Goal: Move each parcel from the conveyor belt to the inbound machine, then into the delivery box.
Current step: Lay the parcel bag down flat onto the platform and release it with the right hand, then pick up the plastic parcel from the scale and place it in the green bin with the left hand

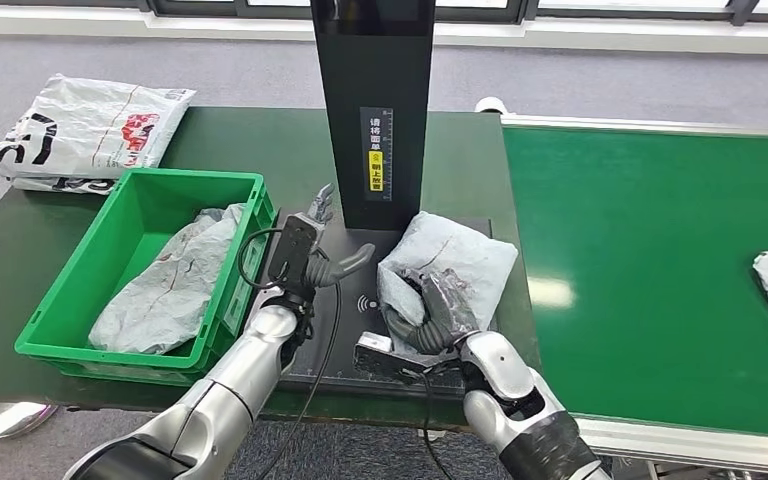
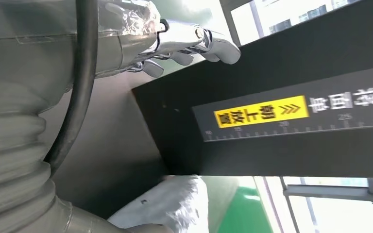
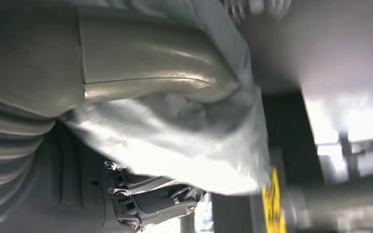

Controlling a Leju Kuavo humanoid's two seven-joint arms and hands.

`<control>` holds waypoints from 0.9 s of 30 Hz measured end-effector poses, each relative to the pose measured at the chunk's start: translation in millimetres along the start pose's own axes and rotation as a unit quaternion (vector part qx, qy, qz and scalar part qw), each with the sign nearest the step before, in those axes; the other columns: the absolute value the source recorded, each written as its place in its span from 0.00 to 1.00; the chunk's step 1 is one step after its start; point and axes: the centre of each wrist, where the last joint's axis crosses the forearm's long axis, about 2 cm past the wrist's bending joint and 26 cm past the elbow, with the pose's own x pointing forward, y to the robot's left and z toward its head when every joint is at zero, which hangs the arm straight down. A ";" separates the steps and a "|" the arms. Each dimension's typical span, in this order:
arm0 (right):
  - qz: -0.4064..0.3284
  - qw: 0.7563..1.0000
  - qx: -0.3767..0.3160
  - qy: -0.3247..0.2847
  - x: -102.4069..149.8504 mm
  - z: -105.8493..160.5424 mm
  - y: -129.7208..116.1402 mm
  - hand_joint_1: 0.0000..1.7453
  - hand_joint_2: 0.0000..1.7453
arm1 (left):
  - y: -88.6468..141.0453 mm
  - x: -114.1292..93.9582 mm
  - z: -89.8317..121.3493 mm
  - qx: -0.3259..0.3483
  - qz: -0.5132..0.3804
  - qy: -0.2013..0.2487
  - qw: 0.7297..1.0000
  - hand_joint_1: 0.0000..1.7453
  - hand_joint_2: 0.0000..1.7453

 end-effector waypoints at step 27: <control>-0.322 0.848 -0.410 0.092 -73.0 42.4 -67.3 0.00 1.00 | -3.4 13.0 -4.9 0.045 -0.026 -0.068 0.996 0.00 1.00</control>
